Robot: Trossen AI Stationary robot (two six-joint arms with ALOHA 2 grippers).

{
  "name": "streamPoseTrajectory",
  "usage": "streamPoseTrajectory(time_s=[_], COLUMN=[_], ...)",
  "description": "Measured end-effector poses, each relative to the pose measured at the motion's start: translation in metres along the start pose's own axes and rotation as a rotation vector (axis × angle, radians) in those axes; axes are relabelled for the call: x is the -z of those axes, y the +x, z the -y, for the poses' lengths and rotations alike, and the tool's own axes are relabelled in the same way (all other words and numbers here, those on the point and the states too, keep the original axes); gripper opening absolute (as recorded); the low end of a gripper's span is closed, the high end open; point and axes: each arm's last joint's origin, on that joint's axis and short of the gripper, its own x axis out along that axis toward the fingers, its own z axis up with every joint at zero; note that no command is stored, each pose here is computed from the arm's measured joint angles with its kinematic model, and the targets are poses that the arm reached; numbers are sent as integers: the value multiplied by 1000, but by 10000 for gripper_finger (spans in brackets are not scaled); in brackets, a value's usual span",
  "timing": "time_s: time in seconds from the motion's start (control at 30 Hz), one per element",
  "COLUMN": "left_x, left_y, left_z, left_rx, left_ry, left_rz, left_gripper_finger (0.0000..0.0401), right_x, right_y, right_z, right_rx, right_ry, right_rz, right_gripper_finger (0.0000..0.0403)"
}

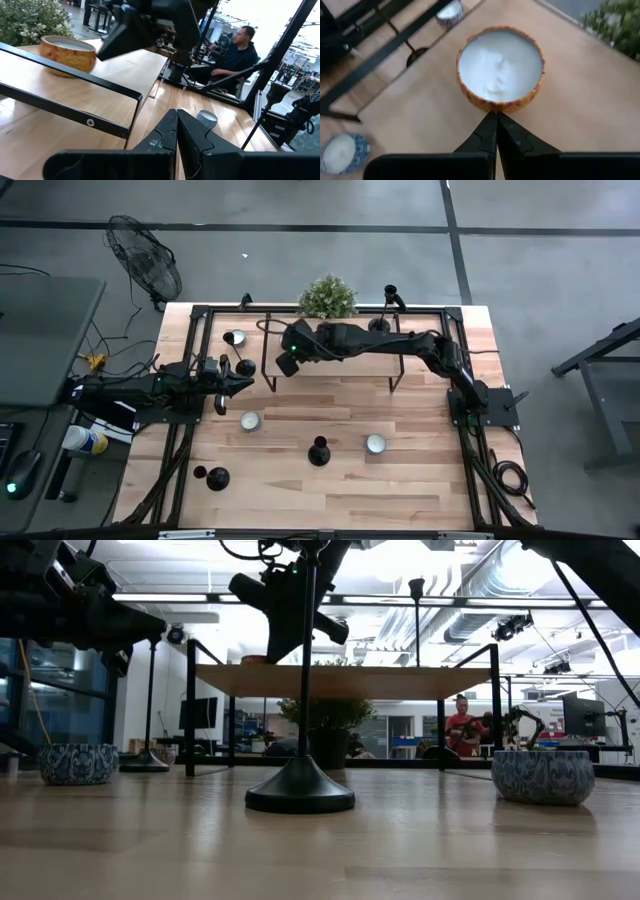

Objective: Pick & Place candle stick holders
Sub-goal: Put the orange scented candle on the shelf

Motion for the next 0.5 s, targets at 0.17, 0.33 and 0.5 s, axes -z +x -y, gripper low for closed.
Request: streamPoseTrajectory(time_s=[0.17,0.33,0.5], left_x=[0,0,0], left_y=[0,0,0], left_z=[0,0,0], left_rx=[0,0,0], left_ry=[0,0,0], left_rz=[0,0,0], left_gripper_finger=[1,1,1], right_x=[-10,-19,-28], right_y=[3,7,18], right_z=[5,12,16], right_rx=[-17,-26,-62], right_ry=[-9,-24,-16], right_rz=[46,79,131], right_gripper_finger=[0,0,0])
